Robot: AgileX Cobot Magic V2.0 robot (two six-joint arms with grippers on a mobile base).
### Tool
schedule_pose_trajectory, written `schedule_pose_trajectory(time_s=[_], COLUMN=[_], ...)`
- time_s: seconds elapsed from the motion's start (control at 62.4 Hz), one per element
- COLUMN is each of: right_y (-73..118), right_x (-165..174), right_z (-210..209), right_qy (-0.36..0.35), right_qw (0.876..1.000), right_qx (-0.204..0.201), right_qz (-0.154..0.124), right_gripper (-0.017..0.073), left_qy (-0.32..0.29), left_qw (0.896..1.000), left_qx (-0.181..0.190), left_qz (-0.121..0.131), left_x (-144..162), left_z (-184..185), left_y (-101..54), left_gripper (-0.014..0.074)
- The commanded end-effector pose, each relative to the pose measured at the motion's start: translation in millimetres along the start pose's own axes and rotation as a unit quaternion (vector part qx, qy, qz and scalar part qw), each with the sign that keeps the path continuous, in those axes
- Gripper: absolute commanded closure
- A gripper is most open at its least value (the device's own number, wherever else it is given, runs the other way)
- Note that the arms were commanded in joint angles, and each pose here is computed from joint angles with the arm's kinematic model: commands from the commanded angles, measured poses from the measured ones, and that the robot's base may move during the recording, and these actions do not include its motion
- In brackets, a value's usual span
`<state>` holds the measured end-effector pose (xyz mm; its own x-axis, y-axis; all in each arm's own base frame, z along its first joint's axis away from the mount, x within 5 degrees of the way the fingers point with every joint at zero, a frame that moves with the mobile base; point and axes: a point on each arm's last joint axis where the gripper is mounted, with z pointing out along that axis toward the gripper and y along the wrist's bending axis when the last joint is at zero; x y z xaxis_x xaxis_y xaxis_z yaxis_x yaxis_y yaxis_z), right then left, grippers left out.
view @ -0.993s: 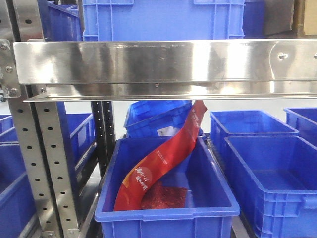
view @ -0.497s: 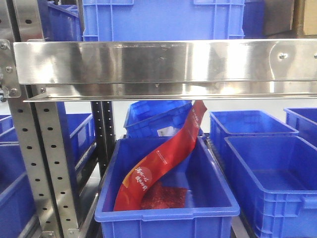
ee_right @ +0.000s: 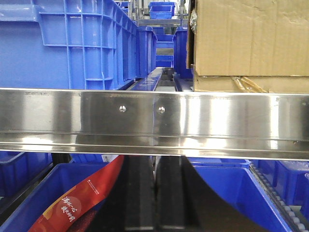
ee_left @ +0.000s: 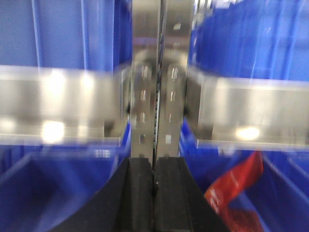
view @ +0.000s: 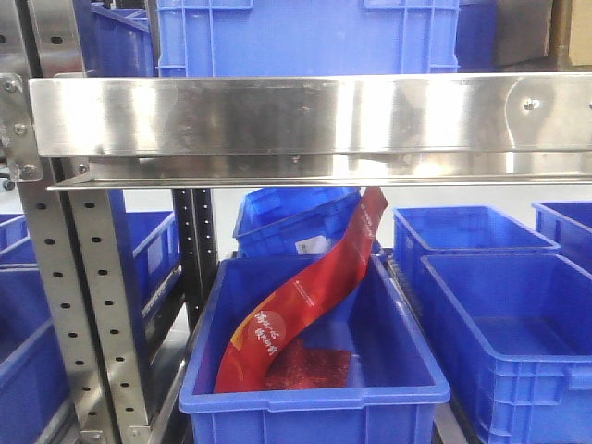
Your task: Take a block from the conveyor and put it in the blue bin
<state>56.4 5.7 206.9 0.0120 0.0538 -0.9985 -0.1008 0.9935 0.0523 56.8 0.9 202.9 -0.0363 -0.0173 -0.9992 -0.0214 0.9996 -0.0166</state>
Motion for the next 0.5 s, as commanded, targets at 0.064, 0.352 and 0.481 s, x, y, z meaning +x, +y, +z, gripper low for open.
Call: schedule_pose_trajectory(time_s=[0.064,0.352,0.481], right_y=[0.1,0.1,0.1], right_x=[-2.0,-2.1,-2.1], right_z=[-0.3,-0.3,-0.3], right_qy=[-0.011,-0.012,-0.012], right_qw=[1.0,1.0,1.0], right_qx=[-0.001,-0.001,-0.001], right_qz=[-0.004,-0.004,-0.004], right_gripper=[0.0721,0.0721,0.0721], left_qy=[-0.015,-0.035,-0.037], left_qw=[1.0,0.999,0.999], left_qx=[-0.006,-0.006,0.005], left_qz=[0.021,-0.015,-0.024], left_x=[-1.8,-5.4,-5.8], left_z=[-0.4,-0.6,-0.6], left_y=[0.9,1.2,-0.1], left_gripper=[0.0704,0.0704,0.0704])
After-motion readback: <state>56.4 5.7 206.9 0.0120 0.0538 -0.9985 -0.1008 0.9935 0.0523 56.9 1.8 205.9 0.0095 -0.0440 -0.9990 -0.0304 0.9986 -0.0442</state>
